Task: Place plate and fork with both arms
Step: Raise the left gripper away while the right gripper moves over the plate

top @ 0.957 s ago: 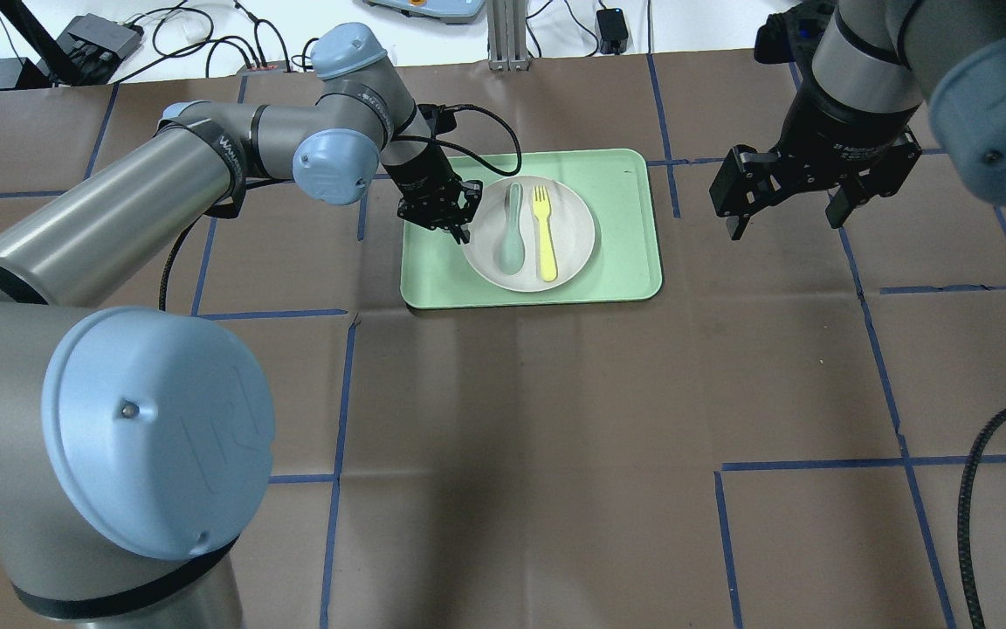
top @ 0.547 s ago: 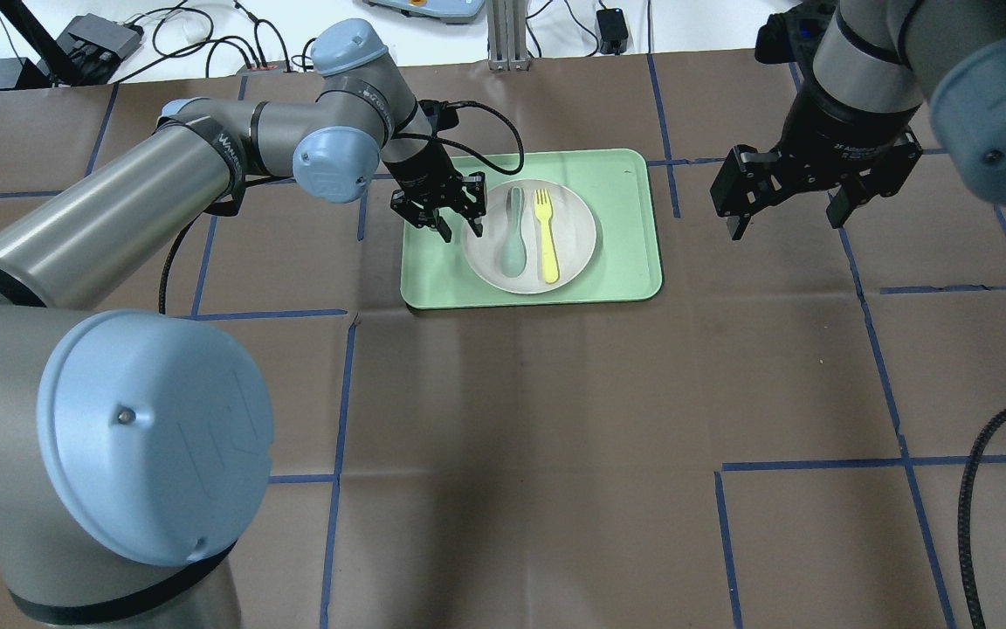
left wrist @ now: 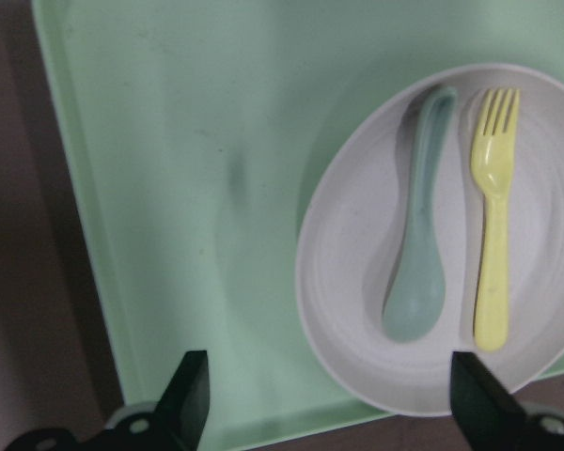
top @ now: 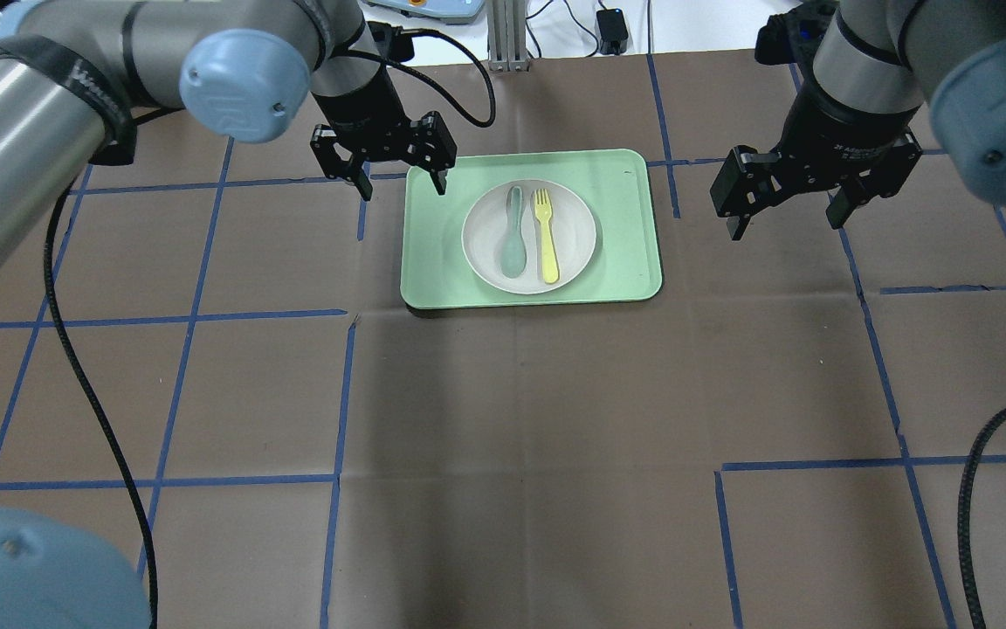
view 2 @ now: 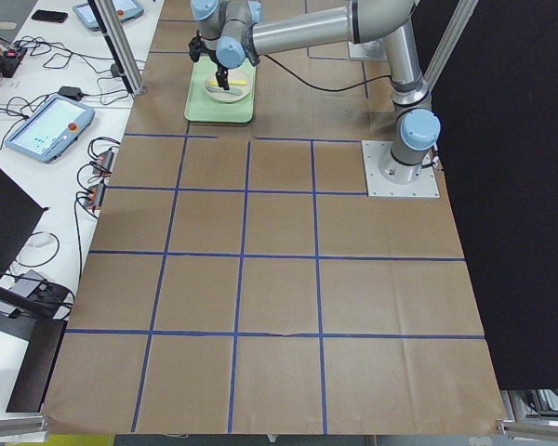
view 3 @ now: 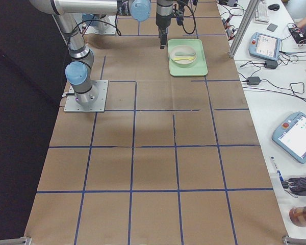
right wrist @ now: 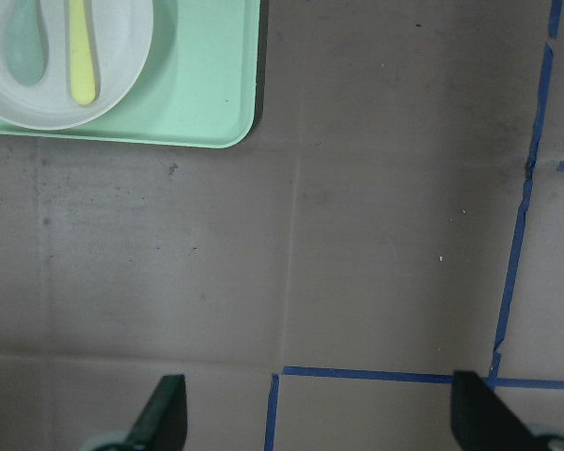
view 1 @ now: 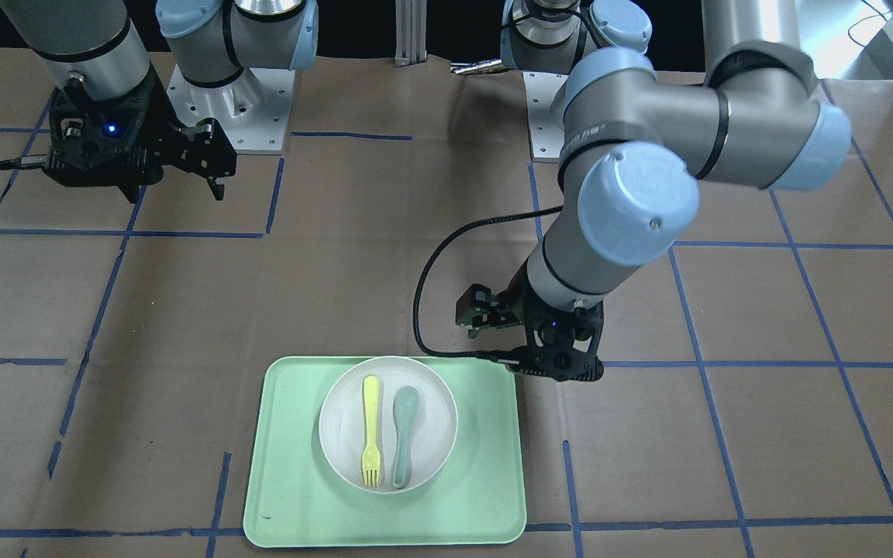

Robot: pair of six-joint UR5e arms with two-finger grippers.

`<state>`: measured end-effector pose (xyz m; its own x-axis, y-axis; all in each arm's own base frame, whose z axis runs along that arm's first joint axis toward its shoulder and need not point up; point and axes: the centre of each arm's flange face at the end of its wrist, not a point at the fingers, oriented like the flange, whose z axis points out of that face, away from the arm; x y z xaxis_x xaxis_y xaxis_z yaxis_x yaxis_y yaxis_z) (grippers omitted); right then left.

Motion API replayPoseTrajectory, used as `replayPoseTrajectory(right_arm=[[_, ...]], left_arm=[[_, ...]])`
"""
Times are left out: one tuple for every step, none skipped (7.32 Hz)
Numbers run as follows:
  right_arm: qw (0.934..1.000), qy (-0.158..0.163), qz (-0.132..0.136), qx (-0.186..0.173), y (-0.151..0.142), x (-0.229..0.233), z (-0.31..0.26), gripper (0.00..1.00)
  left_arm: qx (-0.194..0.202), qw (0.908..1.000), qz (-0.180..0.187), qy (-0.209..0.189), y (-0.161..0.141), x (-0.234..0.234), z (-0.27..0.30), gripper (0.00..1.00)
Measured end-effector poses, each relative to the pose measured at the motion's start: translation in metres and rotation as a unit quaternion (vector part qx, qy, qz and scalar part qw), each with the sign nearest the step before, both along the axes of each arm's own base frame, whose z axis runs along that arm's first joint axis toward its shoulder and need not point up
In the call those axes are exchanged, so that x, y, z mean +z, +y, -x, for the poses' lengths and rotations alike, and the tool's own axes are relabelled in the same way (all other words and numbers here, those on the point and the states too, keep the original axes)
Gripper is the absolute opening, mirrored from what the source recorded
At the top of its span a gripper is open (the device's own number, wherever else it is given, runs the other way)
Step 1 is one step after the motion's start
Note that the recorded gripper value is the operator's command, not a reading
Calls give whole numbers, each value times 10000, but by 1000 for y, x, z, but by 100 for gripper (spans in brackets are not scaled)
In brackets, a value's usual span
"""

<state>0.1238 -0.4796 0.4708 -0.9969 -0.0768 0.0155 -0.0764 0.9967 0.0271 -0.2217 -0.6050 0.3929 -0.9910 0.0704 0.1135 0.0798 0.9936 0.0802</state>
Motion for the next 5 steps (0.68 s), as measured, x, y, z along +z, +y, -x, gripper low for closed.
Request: replayPoseTrajectory(right_arm=[[10000,-1,60,4,-2,2,0,100],[9999,-3,155,-5,-5,4,-1,100],[9997,-12,229,-58,-11,4,-3,100],[9995,-22,297,-136,-20,1,-6,100],[9992,-32,358,-194,-34,0,-10,100]], left_arm=[[-15,9998,-7,-223,24,35,-8,100],[-20,9994,-28,-342,47,61,-13,100],[-10,9992,-66,-396,63,75,-18,100],[-1,9988,-103,-476,73,83,-23,100],[-2,9982,-114,-586,82,91,-27,100]])
